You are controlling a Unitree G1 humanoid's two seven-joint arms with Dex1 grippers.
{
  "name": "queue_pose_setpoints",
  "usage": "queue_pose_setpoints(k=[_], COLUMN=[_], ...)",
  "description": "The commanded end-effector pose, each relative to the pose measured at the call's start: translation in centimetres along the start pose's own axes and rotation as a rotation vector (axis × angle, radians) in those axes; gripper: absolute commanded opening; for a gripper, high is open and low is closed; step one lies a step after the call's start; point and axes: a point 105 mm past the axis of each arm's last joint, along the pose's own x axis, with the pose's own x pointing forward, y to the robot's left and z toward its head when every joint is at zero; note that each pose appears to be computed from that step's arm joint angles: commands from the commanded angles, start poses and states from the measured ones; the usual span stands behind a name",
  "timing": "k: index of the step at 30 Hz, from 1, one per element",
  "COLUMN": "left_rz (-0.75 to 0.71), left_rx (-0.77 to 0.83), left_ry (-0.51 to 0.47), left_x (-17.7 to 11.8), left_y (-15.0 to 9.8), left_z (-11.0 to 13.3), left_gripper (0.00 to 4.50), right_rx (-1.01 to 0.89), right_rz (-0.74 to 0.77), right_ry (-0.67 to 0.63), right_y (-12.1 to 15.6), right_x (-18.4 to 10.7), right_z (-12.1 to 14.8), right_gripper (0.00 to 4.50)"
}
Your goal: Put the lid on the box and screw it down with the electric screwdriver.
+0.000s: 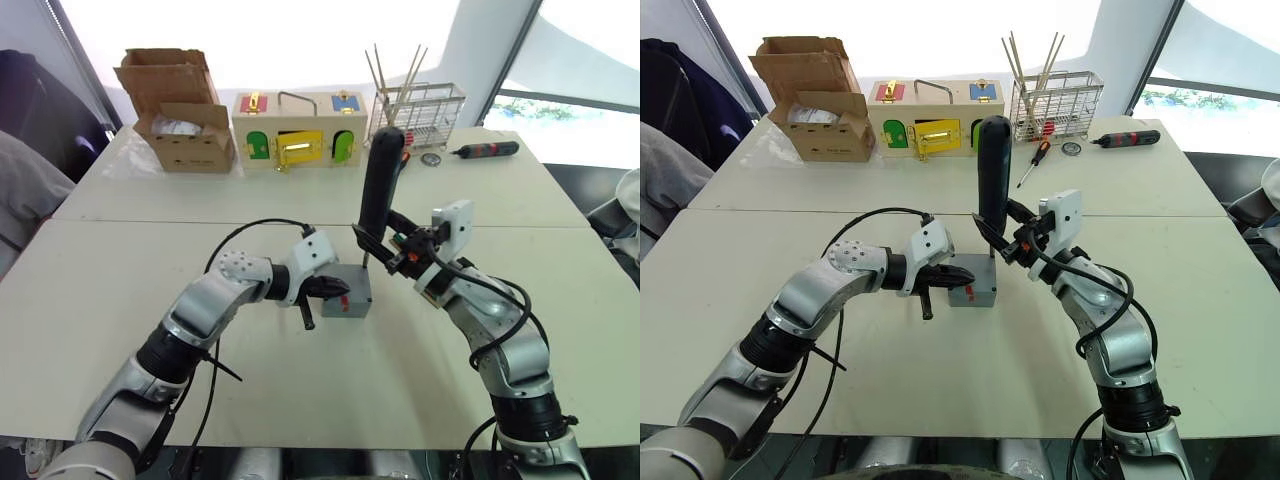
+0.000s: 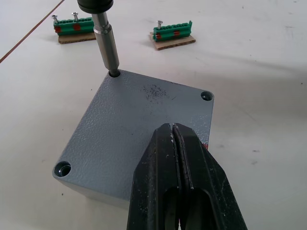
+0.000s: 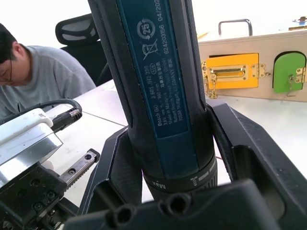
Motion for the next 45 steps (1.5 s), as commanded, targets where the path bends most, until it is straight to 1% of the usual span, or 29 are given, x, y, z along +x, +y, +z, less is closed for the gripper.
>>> queue_pose_setpoints(k=[1,12,18,20,22,23,24,26,27,29,33,34,35,37,38,40,41,43,44,45], left_rz=[-0.002,-0.001,0.002,0.004,0.011,0.013,0.016,0.015,0.014,0.016,0.029,0.039,0.065,0.094,0.098,0.071,0.045,-0.007,-0.036,-0.08], left_rx=[-0.049,-0.05,-0.046,-0.043,-0.04,-0.039,-0.038,-0.038,-0.04,-0.041,-0.038,-0.037,-0.032,-0.042,-0.041,-0.039,-0.033,-0.024,-0.01,0.028], left_ry=[0.077,0.075,0.073,0.07,0.065,0.063,0.057,0.037,0.024,-0.001,-0.036,-0.055,-0.112,-0.202,-0.248,-0.303,-0.317,-0.315,-0.304,-0.275], left_x=[0.4,0.4,0.4,0.2,-0.1,-0.3,-0.4,-0.6,-0.7,-0.8,-1.0,-1.2,-1.4,-1.9,-2.2,-2.7,-2.9,-3.1,-3.2,-3.2], left_y=[-0.2,-0.2,-0.2,-0.2,0.0,0.0,0.0,0.0,0.0,0.1,0.4,0.6,1.0,1.5,1.6,1.3,0.9,0.1,-0.4,-1.3], left_z=[-2.2,-2.2,-2.2,-2.1,-2.0,-2.0,-1.9,-1.5,-1.3,-0.8,-0.1,0.4,1.6,3.6,4.7,6.4,7.0,7.4,7.5,7.4], left_gripper=[0.0,0.0,0.0,0.0,0.0,0.0,0.0,0.0,0.0,0.0,0.0,0.0,0.0,0.0,0.0,0.0,0.0,0.0,0.0,0.0], right_rx=[0.1,0.092,0.087,0.066,0.053,0.05,0.048,0.054,0.069,0.098,0.142,0.159,0.183,0.24,0.285,0.353,0.385,0.415,0.412,0.387], right_rz=[0.01,0.004,-0.022,0.01,0.01,0.01,0.01,0.038,0.06,0.101,0.092,0.08,0.046,0.001,-0.026,-0.022,-0.006,0.002,-0.037,-0.114], right_ry=[0.21,0.19,0.133,0.069,-0.025,-0.048,-0.084,-0.149,-0.171,-0.173,-0.19,-0.197,-0.198,-0.165,-0.104,0.008,0.033,0.077,0.121,0.217], right_y=[1.0,0.7,-0.2,-0.4,-1.5,-1.9,-2.4,-3.3,-3.4,-3.4,-4.4,-4.8,-5.6,-6.8,-7.7,-8.7,-9.1,-9.9,-10.9,-12.4], right_x=[-1.0,-0.9,-0.9,-1.0,-1.2,-1.3,-1.4,-1.7,-1.8,-1.9,-2.0,-2.0,-1.9,-1.8,-1.8,-2.5,-3.0,-4.0,-4.5,-5.4], right_z=[-5.7,-5.1,-3.6,-1.1,2.8,3.9,5.6,8.9,10.1,10.9,11.8,12.0,12.1,12.1,11.8,11.8,12.3,12.9,12.8,11.9], right_gripper=[1.88,1.88,1.88,1.88,1.88,1.88,1.88,1.88,1.88,1.88,1.88,1.88,1.88,1.88,1.88,1.88,1.88,1.88,1.88,1.88])
